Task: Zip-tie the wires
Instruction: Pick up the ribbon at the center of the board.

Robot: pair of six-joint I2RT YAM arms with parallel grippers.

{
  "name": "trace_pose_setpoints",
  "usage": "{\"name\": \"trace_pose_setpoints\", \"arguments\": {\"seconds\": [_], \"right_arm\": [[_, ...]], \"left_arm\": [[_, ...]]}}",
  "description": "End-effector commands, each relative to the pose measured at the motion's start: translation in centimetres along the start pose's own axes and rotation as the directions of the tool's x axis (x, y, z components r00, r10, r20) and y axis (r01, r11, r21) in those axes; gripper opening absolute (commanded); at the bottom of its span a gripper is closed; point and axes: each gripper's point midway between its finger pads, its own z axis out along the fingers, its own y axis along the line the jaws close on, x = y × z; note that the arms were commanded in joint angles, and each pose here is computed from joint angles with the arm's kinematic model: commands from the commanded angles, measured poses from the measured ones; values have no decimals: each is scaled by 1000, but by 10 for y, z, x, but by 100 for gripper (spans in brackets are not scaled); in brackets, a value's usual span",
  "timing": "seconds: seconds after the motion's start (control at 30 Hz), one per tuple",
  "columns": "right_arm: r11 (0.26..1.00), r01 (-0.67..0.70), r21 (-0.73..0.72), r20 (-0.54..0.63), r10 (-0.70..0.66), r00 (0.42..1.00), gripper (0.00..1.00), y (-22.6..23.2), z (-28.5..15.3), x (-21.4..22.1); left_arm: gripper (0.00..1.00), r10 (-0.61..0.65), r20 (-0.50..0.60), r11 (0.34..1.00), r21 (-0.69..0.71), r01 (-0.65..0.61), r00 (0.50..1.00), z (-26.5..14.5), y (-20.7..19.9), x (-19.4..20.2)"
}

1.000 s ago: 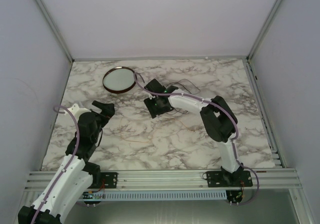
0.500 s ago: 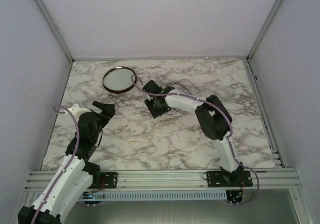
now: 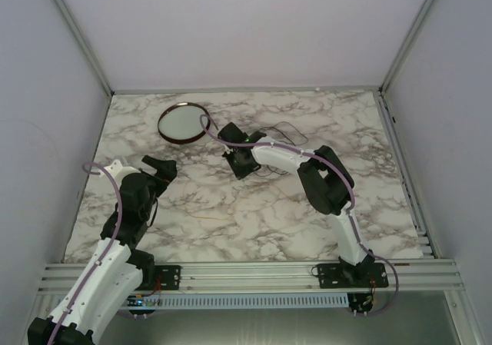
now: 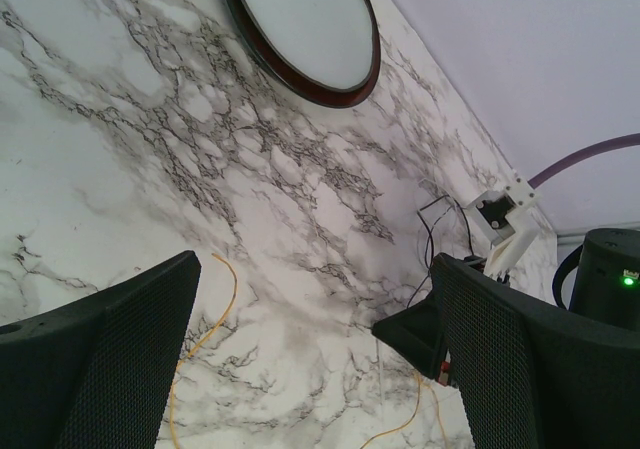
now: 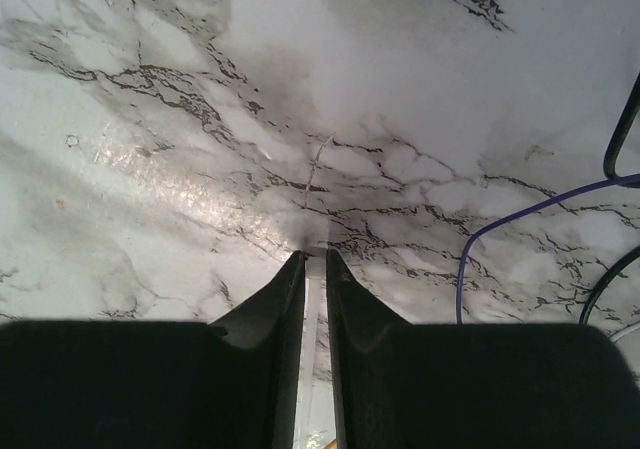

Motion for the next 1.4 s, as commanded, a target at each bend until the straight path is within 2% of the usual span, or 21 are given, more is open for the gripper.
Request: {"name": "trace_pose_setpoints", "arguments": {"seconds": [0.0, 0.33, 0.6, 0.83, 1.37], "right_arm": [[1000, -11, 19, -21, 12, 1000, 12, -3, 3, 0], [988, -132, 86, 81, 125, 989, 2, -25, -12, -39], [979, -182, 93, 173, 164, 971, 1, -33, -19, -74], [959, -273, 69, 147, 261, 954, 1, -45, -4, -73], [959, -277, 62, 78, 272, 959, 2, -43, 7, -47]], "left_arm": [[100, 7, 6, 1000, 17, -7, 1000, -3, -9, -7], [100, 7, 4, 1000, 19, -7, 1000, -1, -11, -7], [100, 6, -8, 1000, 25, -6, 1000, 1, -13, -4], [100, 16, -12, 1000, 26, -16, 1000, 1, -13, -4], [100, 35, -8, 994, 101, -34, 999, 0, -27, -5]]}}
